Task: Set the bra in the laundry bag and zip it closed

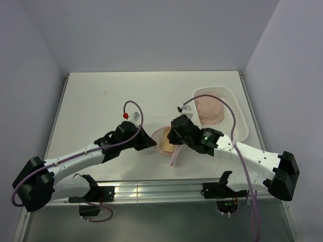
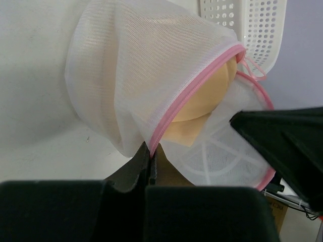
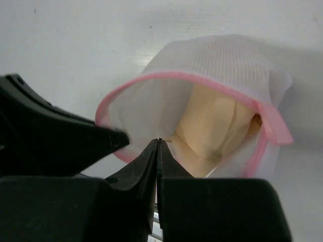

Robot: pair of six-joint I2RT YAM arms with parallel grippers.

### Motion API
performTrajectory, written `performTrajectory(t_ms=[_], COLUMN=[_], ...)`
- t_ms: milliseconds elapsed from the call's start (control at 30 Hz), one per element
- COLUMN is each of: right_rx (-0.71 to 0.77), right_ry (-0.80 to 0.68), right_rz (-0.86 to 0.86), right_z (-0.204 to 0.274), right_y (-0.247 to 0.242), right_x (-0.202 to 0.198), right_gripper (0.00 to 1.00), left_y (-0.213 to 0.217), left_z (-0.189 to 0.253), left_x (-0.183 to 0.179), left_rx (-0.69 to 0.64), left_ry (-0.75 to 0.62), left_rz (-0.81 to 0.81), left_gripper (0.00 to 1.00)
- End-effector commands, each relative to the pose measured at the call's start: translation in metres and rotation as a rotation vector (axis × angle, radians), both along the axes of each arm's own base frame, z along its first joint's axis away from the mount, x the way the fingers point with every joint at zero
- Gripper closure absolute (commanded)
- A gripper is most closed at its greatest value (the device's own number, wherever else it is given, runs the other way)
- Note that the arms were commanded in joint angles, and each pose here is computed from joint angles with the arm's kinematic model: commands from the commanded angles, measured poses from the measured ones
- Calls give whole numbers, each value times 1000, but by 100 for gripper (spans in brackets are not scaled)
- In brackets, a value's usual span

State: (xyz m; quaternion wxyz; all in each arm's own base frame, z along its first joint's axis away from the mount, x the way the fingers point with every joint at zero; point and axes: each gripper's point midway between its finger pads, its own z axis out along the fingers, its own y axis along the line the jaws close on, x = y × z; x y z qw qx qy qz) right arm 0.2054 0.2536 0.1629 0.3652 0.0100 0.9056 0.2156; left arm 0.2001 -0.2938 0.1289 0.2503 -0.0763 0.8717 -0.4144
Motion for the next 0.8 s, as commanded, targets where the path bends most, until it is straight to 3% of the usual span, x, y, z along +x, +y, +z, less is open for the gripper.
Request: performTrajectory(t_ms=[0,100,200,233,333,467,567,767], right_rx=[104,95,77,80,83,74,102,183], right_ry=[-85,-135,-172,-178,-165,-123,-102,-4], right_rz=[1,-60,-130,-141,-176,-212,-210,-99], right_z=[43,66,83,85,77,54,43,12], right_y=[13,-4,-30,-36,-61,-92,-107,-81], right_x=[29,41,38,35,20,-5,-23,-41], right_gripper=[94,93,80,71,62,63,71,86], left_y=[-8,-8,-9,-10,-11,-12,-11,-11], left_z=[15,12,13,13,14,17,20,21], left_x=[5,5,7,7,8,8,8,8], left_rx=[-19,-14,-17,-16,-21,-29,-30,-30], left_ry=[-36,-31,-29,-28,-29,-32,-38,-42], left_rz=[-28,-30,-28,-28,-30,-33,-30,-32], left_gripper=[100,100,100,100,100,100,100,100])
